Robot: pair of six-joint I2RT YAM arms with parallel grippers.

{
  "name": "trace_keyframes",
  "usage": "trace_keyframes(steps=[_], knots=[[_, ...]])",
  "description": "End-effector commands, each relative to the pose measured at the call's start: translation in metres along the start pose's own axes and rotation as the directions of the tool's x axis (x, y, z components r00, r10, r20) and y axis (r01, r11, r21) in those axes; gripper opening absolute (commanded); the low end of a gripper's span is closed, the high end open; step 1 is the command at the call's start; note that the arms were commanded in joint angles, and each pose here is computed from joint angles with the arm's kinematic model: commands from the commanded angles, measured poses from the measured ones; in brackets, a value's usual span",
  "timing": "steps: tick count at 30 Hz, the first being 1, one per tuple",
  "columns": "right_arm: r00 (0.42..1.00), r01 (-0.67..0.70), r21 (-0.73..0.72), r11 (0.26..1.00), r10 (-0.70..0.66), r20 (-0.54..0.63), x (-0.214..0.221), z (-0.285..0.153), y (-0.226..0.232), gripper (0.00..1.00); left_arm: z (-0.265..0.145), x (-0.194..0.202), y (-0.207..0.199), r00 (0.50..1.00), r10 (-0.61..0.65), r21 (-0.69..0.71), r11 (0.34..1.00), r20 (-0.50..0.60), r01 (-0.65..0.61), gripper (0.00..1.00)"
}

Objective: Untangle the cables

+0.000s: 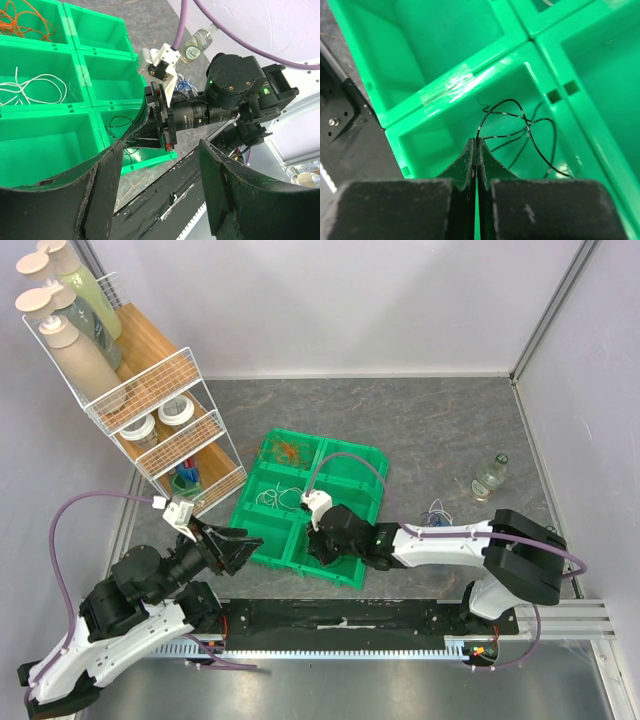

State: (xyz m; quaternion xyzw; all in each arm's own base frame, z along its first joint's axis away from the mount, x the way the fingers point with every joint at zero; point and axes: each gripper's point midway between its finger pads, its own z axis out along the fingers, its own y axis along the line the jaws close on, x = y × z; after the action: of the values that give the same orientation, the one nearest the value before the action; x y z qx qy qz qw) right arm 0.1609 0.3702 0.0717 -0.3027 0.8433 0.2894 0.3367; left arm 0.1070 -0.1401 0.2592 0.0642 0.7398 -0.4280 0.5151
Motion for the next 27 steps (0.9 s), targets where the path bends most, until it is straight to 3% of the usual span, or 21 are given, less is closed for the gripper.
trace_keyframes(steps=[1, 5, 12, 14, 16, 19, 25, 27], knots=[[0.997, -0.056, -0.128, 0.99, 0.062, 0.045, -0.018, 0.006, 0.033, 0.0, 0.005, 0.0, -0.006, 1.0, -0.025, 0.021, 0.999, -0.006, 0.025, 0.68], [0.995, -0.082, -0.026, 0.996, 0.083, 0.057, -0.032, -0.009, 0.02, 0.28, 0.005, 0.001, -0.006, 1.0, -0.028, 0.021, 0.999, -0.008, 0.028, 0.68], [0.978, -0.129, 0.064, 0.99, 0.116, 0.175, -0.069, -0.081, 0.003, 0.41, 0.007, 0.004, -0.007, 1.0, -0.022, 0.022, 0.999, -0.022, 0.023, 0.68], [0.964, -0.166, 0.144, 0.976, 0.13, 0.231, -0.075, -0.106, -0.016, 0.49, 0.009, 0.005, -0.007, 0.999, -0.021, 0.021, 1.0, -0.025, 0.021, 0.68], [0.94, -0.242, 0.262, 0.934, 0.158, 0.303, -0.077, -0.134, -0.045, 0.66, 0.009, 0.005, -0.007, 0.999, -0.018, 0.023, 1.0, -0.03, 0.019, 0.68], [0.879, -0.41, 0.432, 0.803, 0.221, 0.423, -0.064, -0.175, -0.102, 0.84, 0.011, 0.007, -0.008, 0.999, -0.013, 0.024, 1.0, -0.042, 0.014, 0.68], [0.758, -0.65, 0.621, 0.437, 0.425, 0.494, 0.011, -0.218, -0.18, 0.78, 0.016, 0.012, -0.009, 0.997, -0.009, 0.018, 1.0, -0.075, 0.01, 0.67], [0.686, -0.71, 0.646, 0.281, 0.486, 0.542, 0.041, -0.233, -0.19, 0.77, 0.016, 0.014, -0.009, 0.996, -0.014, 0.02, 1.0, -0.083, 0.016, 0.67]])
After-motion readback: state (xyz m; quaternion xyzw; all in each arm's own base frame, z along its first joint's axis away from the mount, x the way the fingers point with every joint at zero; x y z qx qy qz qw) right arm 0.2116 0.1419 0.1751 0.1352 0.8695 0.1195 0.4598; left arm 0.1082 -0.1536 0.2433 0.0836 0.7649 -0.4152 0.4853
